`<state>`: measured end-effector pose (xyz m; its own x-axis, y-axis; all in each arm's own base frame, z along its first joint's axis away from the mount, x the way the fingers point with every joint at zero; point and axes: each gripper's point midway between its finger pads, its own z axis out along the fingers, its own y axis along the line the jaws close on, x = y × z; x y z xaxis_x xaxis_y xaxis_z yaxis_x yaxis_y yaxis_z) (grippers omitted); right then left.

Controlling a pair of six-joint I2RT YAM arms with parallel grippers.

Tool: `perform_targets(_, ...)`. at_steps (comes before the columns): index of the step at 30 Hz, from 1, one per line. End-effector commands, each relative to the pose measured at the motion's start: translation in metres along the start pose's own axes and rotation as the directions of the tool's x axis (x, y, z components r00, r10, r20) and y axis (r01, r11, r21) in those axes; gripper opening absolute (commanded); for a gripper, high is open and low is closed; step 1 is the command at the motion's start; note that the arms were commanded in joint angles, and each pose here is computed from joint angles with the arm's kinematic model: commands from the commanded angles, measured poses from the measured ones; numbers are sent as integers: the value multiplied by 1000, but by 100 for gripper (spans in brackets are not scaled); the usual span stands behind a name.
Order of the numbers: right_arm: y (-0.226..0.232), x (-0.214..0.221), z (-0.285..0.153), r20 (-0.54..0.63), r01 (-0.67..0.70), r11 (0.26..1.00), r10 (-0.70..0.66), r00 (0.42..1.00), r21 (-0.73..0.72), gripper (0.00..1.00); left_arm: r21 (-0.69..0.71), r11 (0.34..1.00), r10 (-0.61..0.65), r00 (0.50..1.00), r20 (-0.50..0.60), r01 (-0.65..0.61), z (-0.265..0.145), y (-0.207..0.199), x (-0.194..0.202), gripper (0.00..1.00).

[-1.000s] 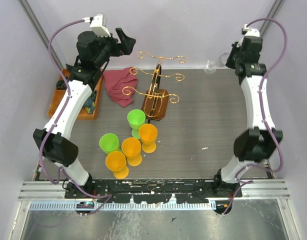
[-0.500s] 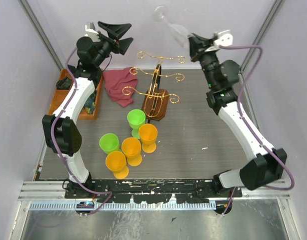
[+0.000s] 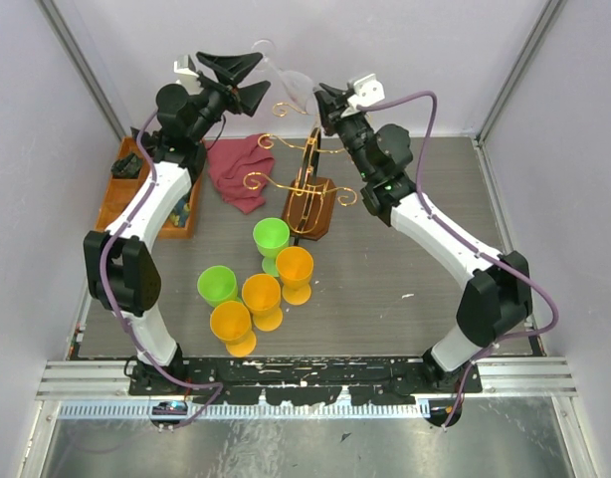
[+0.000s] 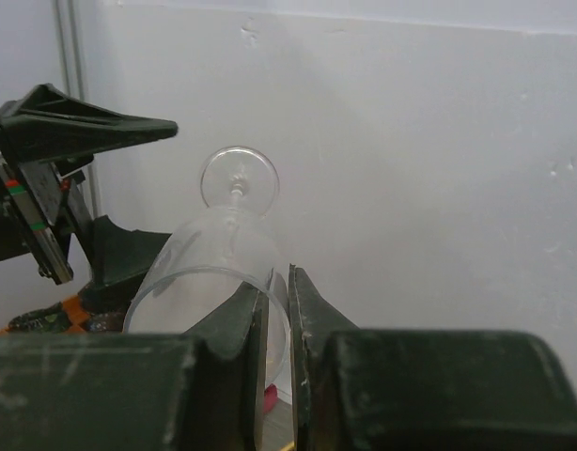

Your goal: Place the wine glass upside down on the wine glass rack

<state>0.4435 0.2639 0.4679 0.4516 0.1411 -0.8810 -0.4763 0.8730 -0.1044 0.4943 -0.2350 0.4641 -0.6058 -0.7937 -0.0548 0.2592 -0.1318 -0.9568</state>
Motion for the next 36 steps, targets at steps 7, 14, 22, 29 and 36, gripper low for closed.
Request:
perform_targets(7,23,-73,16,230,33,999,-32,973,-2,1,-13,999,43,999,-7,-43,-5,-6,9,73)
perform_targets(14,38,-67,15,207,52,998,-45,977,-27,1,-22,999,39,999,-12,-39,0,2,7,53)
perform_targets(22,46,-61,13,182,88,996,-81,980,-31,1,-22,998,52,999,7,-52,4,3,-2,45)
perform_targets(29,53,-57,12,163,128,991,-121,979,-31,1,-41,997,67,997,23,-66,2,7,-11,35)
perform_targets(36,51,-54,9,151,126,992,-122,981,-18,22,-41,985,170,984,48,-168,-4,-3,-22,27)
